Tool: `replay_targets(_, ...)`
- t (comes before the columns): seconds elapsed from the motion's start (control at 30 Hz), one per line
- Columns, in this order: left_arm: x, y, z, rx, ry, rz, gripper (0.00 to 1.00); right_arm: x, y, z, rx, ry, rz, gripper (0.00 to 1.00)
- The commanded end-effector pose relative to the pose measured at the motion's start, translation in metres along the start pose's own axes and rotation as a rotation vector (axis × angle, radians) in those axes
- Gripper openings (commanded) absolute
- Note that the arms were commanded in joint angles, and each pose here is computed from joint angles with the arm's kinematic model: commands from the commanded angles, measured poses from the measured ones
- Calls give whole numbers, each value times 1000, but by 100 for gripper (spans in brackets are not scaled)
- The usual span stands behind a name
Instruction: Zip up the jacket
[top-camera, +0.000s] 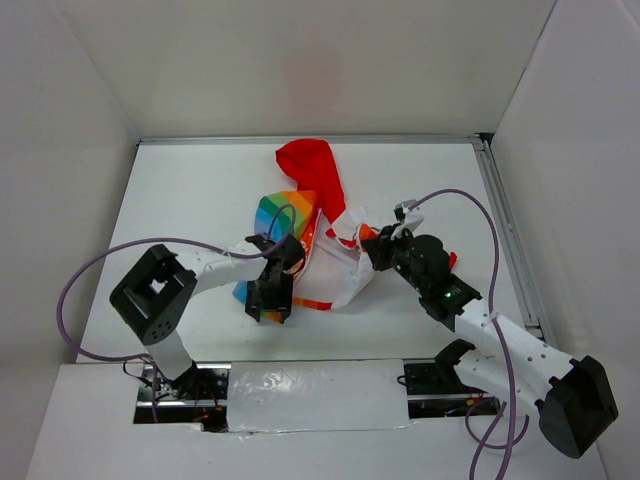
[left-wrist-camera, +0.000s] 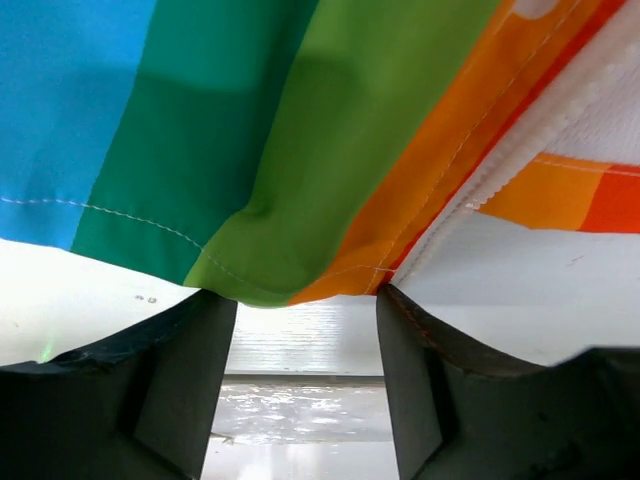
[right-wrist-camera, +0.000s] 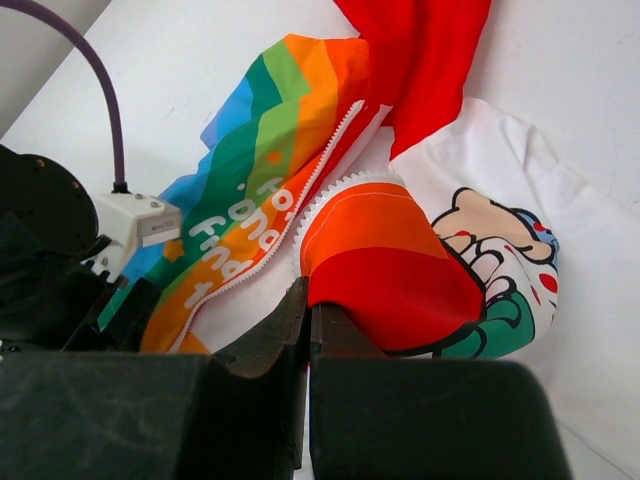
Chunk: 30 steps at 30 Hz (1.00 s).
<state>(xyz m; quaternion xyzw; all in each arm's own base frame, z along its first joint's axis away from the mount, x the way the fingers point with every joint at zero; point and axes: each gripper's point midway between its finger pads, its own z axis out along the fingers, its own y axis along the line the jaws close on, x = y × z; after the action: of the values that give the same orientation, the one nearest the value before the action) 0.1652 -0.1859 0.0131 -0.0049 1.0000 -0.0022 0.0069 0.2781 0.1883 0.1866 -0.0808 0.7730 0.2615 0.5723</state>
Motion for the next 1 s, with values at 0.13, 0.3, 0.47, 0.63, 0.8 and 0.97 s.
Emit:
replay_targets(0.13,4,7,-16,-98,-23,-40,85,-26,5,-4,-15,-55,10,0)
replay_targets(0.3,0,2,-30,-38,-81,-14,99,-25,4,-2,-14,-43,7,0)
replay_targets(0.47,-21,-8,-31,-36,-130,22,99,-22,4,-1,-14,-24,12,0)
replay_targets(0.63,-40,-3,-13,-35,-113,24,99,-24,2,-5,-10,-35,9,0)
replay_targets(0.8,-41,-2,-2,-18,-96,33,92,-24,0,-5,-5,-30,13,0)
replay_targets(0.97,-35,-3,11,-19,-51,38,68,-22,-2,-4,-1,-22,17,0)
